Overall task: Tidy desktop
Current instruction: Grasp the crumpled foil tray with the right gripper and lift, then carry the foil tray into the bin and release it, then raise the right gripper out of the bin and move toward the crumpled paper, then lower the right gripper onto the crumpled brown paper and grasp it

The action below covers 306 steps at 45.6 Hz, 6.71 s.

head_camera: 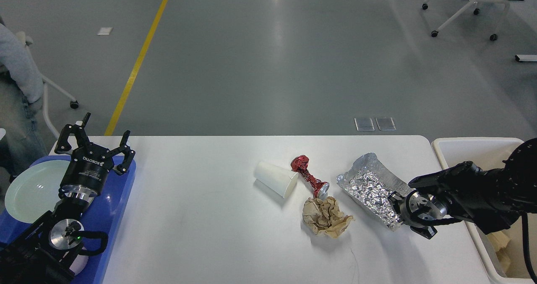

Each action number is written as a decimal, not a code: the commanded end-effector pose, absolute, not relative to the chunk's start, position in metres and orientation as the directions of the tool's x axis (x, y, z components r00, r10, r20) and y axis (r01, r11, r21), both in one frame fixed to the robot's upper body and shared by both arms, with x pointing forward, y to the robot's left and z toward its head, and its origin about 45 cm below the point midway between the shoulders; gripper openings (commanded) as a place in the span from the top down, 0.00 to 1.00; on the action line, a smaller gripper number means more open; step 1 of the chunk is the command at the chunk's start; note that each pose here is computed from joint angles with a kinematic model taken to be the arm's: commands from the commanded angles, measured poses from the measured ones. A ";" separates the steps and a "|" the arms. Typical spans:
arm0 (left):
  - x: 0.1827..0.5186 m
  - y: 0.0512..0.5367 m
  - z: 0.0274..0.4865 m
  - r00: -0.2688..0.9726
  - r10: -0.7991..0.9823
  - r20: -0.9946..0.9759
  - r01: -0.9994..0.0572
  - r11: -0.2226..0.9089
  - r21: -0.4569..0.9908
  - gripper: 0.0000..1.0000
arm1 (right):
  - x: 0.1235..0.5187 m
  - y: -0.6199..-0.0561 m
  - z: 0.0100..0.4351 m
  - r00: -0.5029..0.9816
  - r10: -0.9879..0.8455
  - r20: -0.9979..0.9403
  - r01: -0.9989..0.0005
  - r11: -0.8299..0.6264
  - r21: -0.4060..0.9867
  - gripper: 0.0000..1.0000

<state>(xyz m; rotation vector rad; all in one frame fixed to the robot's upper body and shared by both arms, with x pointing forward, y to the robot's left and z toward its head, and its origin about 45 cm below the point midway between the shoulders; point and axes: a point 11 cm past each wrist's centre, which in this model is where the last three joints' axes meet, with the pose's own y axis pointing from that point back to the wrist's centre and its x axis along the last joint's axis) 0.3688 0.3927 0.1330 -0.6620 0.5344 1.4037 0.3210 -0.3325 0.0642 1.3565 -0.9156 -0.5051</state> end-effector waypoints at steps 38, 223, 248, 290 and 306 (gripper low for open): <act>0.369 0.393 0.133 0.103 0.713 -0.694 -0.994 0.043 -0.104 0.04 | 0.320 -0.278 0.404 0.944 -0.293 0.150 -0.142 0.049 0.989 1.00; 0.369 0.392 0.133 0.106 0.712 -0.694 -0.993 0.044 -0.106 0.04 | 0.310 -0.211 0.432 0.999 0.003 0.034 -0.034 0.005 0.999 0.00; 0.369 0.393 0.133 0.103 0.713 -0.694 -0.994 0.043 -0.104 0.04 | 0.316 -0.223 0.409 0.996 -0.088 -0.014 0.012 -0.018 1.000 0.00; 0.369 0.392 0.133 0.106 0.712 -0.694 -0.993 0.044 -0.106 0.04 | 0.355 -0.168 0.111 0.980 -0.085 0.181 -0.181 0.007 0.984 0.00; 0.369 0.393 0.133 0.104 0.713 -0.694 -0.994 0.043 -0.105 0.04 | 0.345 -0.152 0.096 0.981 -0.122 0.151 -0.158 -0.052 0.986 0.00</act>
